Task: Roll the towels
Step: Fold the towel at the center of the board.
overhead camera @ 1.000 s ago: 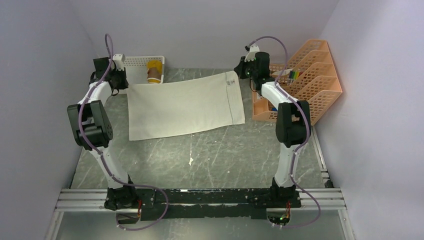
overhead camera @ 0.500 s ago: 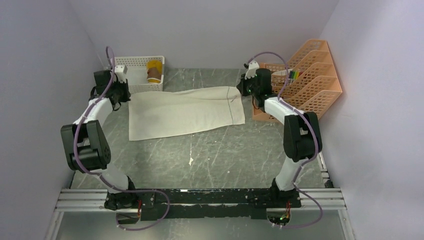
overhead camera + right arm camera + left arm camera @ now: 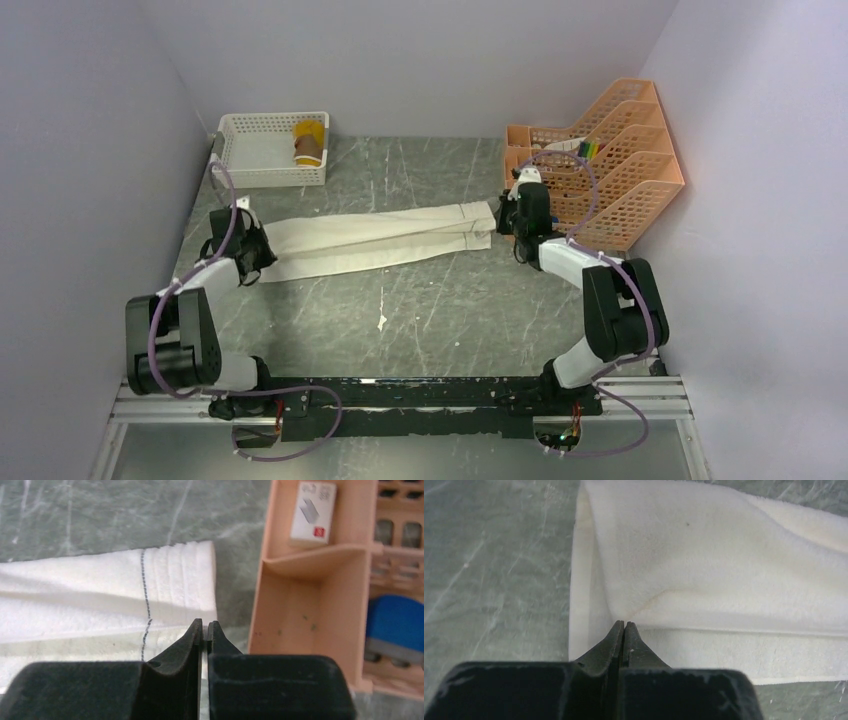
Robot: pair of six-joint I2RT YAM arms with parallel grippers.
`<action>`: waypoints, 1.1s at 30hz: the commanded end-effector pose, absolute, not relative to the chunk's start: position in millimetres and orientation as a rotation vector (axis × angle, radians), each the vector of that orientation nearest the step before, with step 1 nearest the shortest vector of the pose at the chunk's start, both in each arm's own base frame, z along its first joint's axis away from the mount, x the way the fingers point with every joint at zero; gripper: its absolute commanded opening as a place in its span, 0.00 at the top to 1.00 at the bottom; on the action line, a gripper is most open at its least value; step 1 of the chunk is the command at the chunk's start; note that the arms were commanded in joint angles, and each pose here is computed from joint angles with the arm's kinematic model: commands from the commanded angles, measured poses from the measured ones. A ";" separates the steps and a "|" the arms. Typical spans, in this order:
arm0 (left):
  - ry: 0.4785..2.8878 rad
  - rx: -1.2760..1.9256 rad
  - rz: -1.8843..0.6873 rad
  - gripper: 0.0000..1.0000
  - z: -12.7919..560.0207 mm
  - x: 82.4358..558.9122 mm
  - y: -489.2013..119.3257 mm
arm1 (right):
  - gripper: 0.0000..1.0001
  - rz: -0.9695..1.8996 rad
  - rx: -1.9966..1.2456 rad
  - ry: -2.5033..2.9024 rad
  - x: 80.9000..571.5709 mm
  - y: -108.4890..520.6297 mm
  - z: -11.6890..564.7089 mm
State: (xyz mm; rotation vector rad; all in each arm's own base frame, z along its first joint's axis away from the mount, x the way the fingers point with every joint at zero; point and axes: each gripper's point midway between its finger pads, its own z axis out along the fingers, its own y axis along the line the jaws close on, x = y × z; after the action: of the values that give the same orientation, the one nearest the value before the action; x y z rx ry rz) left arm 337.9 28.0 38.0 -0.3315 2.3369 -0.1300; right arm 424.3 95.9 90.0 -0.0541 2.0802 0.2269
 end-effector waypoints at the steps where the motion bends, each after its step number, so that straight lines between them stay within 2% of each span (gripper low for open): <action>1: 2.171 -0.450 -0.072 0.93 63.0 341.0 39.4 | 1.00 0.103 0.111 2.029 419.4 68.8 98.1; 9: 2.093 -0.509 0.011 0.93 78.8 326.0 52.5 | 1.00 0.101 0.138 1.976 408.1 62.8 109.6; 16: 2.054 -0.514 0.029 0.93 86.1 330.1 57.3 | 1.00 0.142 0.010 1.901 417.5 80.2 126.9; 20: 2.066 -0.460 -0.005 0.93 100.3 352.4 56.1 | 1.00 0.088 -0.119 1.870 446.3 87.7 146.9; 27: 2.036 -0.328 -0.023 0.93 157.5 418.1 62.0 | 1.00 -0.016 -0.402 1.648 500.3 105.5 185.0; 33: 2.022 -0.263 -0.024 0.93 175.0 454.0 69.8 | 1.00 0.026 -0.765 1.457 526.4 150.7 192.0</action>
State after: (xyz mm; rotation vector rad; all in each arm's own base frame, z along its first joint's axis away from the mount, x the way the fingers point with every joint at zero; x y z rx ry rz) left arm 441.4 62.5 173.1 -0.3271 2.0006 -0.0330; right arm 508.7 126.4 165.6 -0.5096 1.6722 0.0534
